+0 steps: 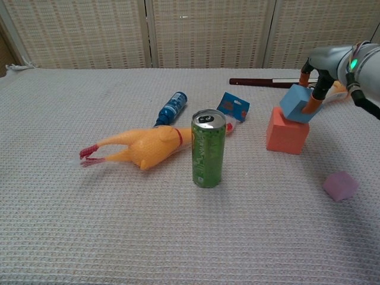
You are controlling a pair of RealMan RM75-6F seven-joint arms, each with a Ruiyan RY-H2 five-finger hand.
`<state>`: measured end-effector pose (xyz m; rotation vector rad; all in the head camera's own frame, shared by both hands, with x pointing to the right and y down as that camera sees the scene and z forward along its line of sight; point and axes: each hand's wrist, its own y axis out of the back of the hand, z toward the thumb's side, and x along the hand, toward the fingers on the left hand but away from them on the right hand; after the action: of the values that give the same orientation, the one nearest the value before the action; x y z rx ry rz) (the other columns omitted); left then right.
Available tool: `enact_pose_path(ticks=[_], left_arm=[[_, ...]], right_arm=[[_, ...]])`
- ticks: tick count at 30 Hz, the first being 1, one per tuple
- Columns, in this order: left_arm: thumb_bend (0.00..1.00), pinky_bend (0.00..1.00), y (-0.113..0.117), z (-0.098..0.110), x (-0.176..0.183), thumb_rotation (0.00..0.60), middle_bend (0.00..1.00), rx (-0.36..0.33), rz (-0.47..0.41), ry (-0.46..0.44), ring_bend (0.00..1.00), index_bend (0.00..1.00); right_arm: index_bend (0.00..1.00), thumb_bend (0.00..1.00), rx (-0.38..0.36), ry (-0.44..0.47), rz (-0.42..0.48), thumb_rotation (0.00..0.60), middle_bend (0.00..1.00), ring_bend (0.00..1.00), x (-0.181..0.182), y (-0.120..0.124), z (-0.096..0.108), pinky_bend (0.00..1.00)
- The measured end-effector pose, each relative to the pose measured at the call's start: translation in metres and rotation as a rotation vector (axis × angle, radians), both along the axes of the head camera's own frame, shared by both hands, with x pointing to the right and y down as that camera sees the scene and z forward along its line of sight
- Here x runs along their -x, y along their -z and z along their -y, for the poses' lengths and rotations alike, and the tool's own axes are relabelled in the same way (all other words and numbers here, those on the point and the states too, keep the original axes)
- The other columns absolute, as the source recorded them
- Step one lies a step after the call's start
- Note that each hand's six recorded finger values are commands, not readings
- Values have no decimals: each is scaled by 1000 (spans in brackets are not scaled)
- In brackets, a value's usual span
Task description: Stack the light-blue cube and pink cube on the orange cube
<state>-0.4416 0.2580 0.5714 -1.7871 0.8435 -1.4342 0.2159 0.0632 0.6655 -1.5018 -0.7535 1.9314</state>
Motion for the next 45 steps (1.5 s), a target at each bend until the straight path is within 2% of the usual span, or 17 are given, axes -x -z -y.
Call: enact_pose_path(ticks=[13, 30, 45], left_arm=[[461, 147, -1, 0, 1, 600, 0, 7, 0, 1, 0, 0], [464, 148, -3, 0, 0, 600, 0, 21, 1, -4, 0, 0], [469, 148, -4, 1, 1, 600, 0, 27, 0, -2, 0, 0]], right_arm=[[684, 186, 9, 13, -4, 600, 59, 0, 3, -5, -4, 22], [684, 186, -23, 35, -36, 600, 60, 0, -4, 0, -12, 25], [688, 186, -28, -10, 21, 600, 70, 0, -4, 2, -6, 33]])
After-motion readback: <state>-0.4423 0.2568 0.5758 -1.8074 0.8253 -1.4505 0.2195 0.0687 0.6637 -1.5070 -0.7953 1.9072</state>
